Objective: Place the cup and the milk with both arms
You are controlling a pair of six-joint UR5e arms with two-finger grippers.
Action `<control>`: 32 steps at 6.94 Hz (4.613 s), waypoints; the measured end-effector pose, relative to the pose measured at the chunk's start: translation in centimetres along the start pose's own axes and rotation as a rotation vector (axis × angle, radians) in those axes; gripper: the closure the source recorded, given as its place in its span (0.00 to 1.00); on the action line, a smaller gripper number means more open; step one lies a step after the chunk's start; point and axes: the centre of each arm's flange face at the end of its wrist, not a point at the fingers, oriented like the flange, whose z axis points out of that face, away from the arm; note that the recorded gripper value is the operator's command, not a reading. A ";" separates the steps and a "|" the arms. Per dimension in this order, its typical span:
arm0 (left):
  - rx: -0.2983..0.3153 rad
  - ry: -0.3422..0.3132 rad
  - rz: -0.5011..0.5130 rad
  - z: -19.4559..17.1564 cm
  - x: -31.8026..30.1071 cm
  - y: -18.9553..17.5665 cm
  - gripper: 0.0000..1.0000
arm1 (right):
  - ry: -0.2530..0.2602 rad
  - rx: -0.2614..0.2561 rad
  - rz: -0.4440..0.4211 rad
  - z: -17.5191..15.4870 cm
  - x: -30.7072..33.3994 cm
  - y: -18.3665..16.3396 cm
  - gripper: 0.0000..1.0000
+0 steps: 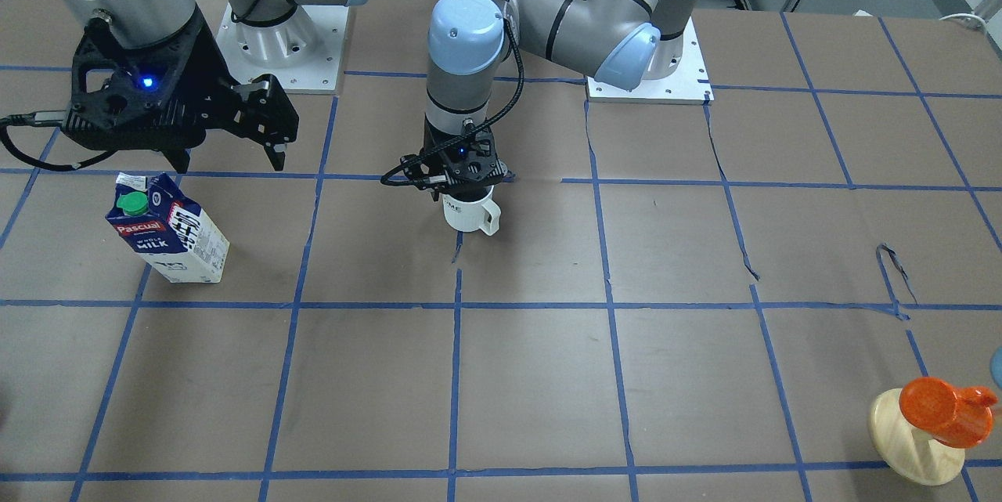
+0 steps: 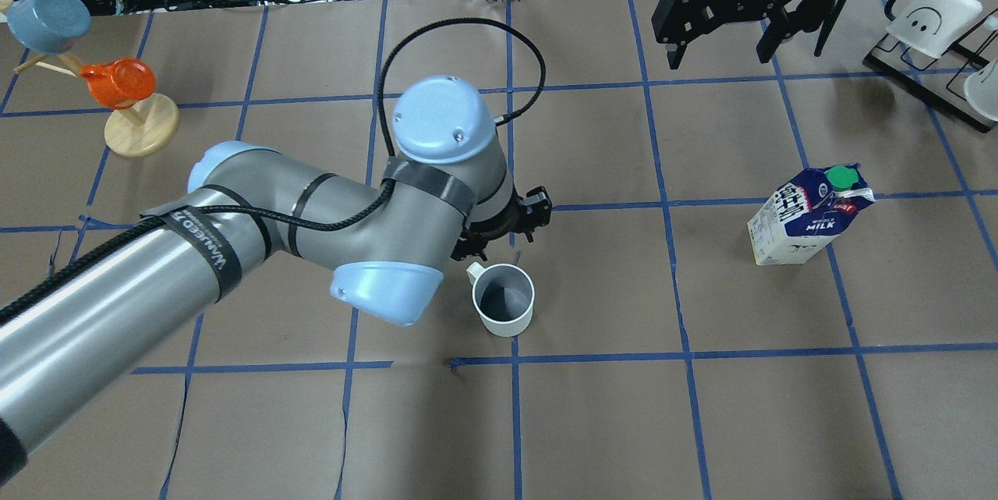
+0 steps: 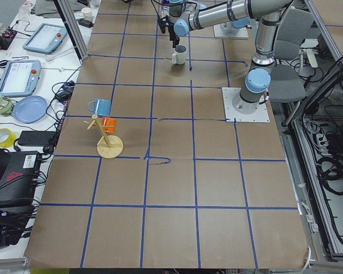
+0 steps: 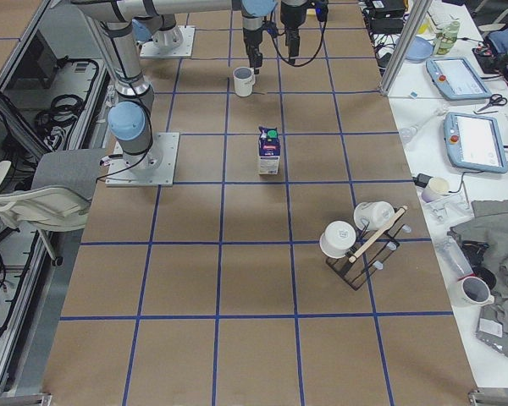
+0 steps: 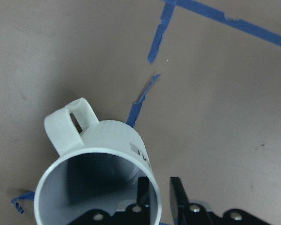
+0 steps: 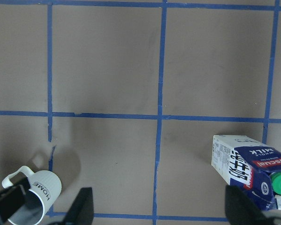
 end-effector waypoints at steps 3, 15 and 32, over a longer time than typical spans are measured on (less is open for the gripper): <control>-0.018 -0.034 0.138 -8.0 -10.6 -8.5 0.09 | 0.039 -0.076 0.030 3.1 8.6 -0.1 0.10; 0.036 -0.130 0.399 -22.6 -12.7 -13.5 0.00 | -0.016 -0.253 0.057 17.6 17.5 3.4 0.35; 0.047 -0.124 0.394 -22.7 -13.0 -13.8 0.00 | -0.078 -0.237 0.058 15.8 -14.6 10.3 0.81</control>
